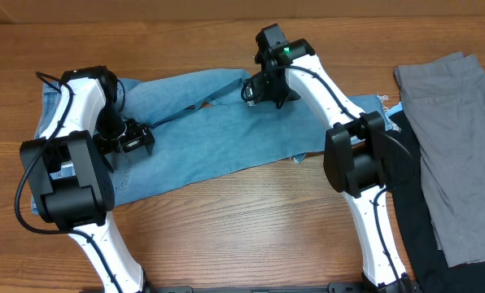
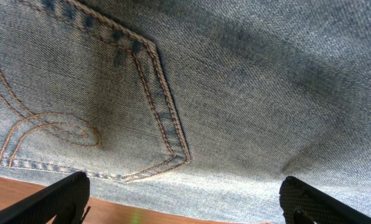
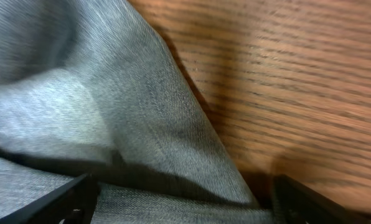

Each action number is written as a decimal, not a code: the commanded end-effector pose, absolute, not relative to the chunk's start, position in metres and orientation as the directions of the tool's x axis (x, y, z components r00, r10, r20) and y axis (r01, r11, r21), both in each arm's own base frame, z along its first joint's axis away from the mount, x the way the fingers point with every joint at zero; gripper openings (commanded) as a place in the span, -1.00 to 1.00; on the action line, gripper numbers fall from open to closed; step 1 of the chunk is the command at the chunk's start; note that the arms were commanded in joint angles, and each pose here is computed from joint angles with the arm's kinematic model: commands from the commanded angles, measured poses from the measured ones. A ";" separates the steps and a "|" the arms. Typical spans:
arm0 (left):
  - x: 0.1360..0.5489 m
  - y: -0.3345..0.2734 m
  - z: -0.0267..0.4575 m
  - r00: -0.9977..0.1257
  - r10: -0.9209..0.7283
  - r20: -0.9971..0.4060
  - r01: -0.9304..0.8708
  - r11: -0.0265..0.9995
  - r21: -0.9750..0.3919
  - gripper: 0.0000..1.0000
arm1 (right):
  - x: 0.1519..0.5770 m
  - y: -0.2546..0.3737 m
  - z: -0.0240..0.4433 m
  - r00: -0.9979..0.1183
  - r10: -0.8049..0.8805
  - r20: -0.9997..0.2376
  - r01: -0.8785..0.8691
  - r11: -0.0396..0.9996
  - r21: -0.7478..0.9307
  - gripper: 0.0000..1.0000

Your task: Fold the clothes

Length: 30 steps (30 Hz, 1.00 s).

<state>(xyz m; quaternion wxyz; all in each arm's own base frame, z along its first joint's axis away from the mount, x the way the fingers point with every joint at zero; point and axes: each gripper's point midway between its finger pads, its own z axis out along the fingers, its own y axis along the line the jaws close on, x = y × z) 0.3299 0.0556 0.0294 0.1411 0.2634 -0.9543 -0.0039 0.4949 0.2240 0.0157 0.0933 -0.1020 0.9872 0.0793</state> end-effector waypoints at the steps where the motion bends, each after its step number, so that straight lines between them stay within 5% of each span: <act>1: 0.326 0.057 0.024 -0.821 -0.495 0.283 -0.490 0.867 0.096 1.00 | 0.493 0.227 0.003 -0.961 -0.204 -0.185 -0.232 0.963 0.141 0.74; 8: 0.328 0.057 0.023 -0.824 -0.495 0.275 -0.490 0.867 0.092 1.00 | 0.490 0.220 -0.022 -0.957 -0.249 -0.151 -0.265 0.960 0.094 0.64; 10: 0.328 0.057 0.023 -0.824 -0.496 0.275 -0.490 0.867 0.093 1.00 | 0.486 0.219 -0.031 -0.960 -0.249 -0.128 -0.261 0.961 0.091 0.20; 20: 0.329 0.059 0.022 -0.827 -0.496 0.265 -0.489 0.867 0.097 1.00 | 0.508 0.179 -0.029 -0.955 -0.236 -0.180 -0.209 0.966 -0.155 -0.92; 30: 0.331 0.061 0.020 -0.838 -0.484 0.252 -0.475 0.874 0.099 1.00 | 0.543 0.132 0.015 -0.930 -0.220 -0.293 -0.090 0.912 -0.400 -0.93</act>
